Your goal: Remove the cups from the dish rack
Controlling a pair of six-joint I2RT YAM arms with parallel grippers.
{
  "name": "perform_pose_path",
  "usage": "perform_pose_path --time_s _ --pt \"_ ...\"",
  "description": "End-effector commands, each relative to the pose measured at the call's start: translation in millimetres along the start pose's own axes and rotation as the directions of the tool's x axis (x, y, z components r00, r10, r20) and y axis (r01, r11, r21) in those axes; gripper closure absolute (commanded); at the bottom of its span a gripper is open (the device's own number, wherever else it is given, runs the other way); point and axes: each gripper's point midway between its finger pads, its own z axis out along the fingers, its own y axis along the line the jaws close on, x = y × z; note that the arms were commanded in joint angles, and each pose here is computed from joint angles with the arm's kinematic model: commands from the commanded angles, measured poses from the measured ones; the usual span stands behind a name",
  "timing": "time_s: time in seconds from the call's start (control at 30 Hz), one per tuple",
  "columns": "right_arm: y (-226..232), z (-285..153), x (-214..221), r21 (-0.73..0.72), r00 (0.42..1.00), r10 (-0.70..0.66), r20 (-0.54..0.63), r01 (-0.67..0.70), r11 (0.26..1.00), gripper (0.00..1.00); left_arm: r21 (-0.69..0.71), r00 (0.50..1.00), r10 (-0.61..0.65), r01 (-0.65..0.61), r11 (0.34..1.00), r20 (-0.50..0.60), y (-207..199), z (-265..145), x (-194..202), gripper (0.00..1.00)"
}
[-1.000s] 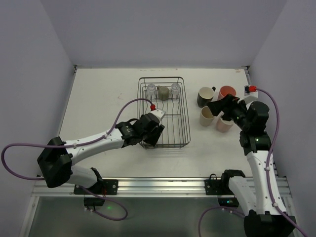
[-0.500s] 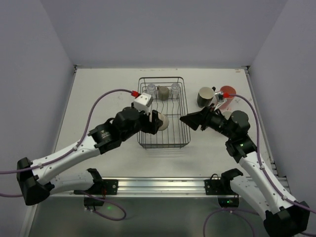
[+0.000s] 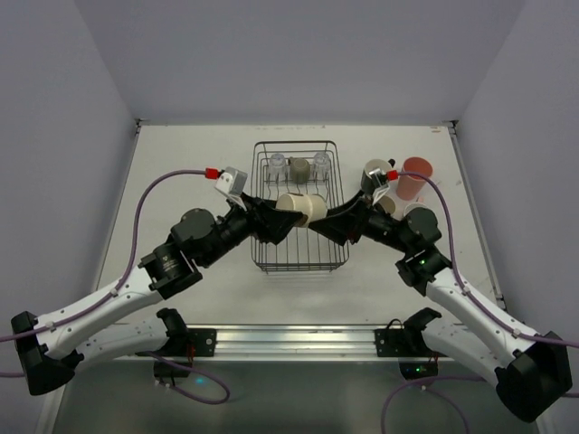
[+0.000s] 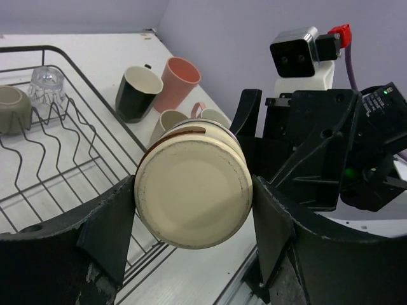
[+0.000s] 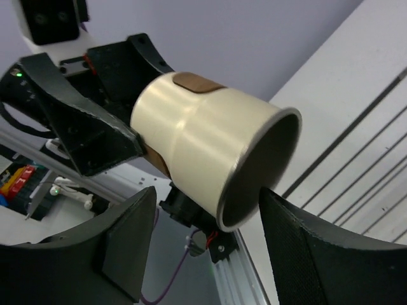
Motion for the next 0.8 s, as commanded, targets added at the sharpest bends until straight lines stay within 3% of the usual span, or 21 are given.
perform_pose_path --time_s 0.0,0.07,0.17,0.2,0.23,0.33,0.37,0.43,0.47,0.53,0.57,0.67,0.77 --pt "31 2 -15 -0.137 0.996 -0.058 0.065 0.066 0.988 0.34 0.106 0.994 -0.076 0.068 0.992 0.074 -25 -4 -21 0.78" --pt "35 3 -16 -0.164 0.995 -0.057 0.078 0.069 0.984 0.37 0.114 0.994 -0.08 0.072 0.991 0.07 -25 -6 -19 0.78" --pt "44 3 -16 -0.221 0.995 -0.048 0.085 0.066 0.973 0.5 0.115 0.995 -0.085 0.077 0.99 0.06 -24 -6 -15 0.77" --pt "45 4 -15 -0.233 0.997 -0.029 0.078 0.046 0.971 0.55 0.117 0.995 -0.082 0.076 0.99 0.055 -24 -6 -14 0.75" --pt "47 3 -15 -0.247 0.997 -0.028 0.077 0.046 0.968 0.71 0.116 0.996 -0.078 0.072 0.991 0.049 -24 -6 -12 0.73" --pt "48 3 -16 -0.241 0.996 -0.034 0.077 0.051 0.969 0.95 0.114 0.998 -0.054 0.049 0.992 0.039 -22 -6 -9 0.57" --pt "42 5 -15 -0.201 0.998 -0.027 0.061 0.039 0.979 0.98 0.099 0.999 -0.041 0.038 0.994 0.034 -19 -7 -8 0.39" --pt "36 2 -23 -0.106 0.99 -0.121 0.077 0.129 0.986 1.0 0.066 0.999 -0.007 0.005 0.998 0.031 -14 -7 -10 0.22" --pt "18 2 -25 0.037 0.994 -0.098 0.047 0.096 0.995 1.0 0.03 1.0 0.009 -0.01 1.0 0.012 -7 -8 -7 0.11" --pt "8 -7 -30 0.143 0.984 -0.176 0.037 0.169 0.975 1.0 -0.015 0.998 0.06 -0.06 0.998 -0.017 2 -12 -4 0.04" --pt "-2 -15 -23 0.225 0.989 -0.149 -0.02 0.15 0.963 1.0 -0.037 0.996 0.078 -0.08 0.996 -0.033 7 -15 -2 0.0" --pt "-41 -43 -15 0.472 0.989 -0.128 -0.08 0.15 0.869 1.0 -0.113 0.988 0.146 -0.152 0.982 -0.054 23 -26 -5 0.0" --pt "-76 -81 -7 0.683 0.991 -0.088 -0.103 0.134 0.718 1.0 -0.176 0.972 0.219 -0.231 0.957 -0.084 39 -39 -8 0.0"
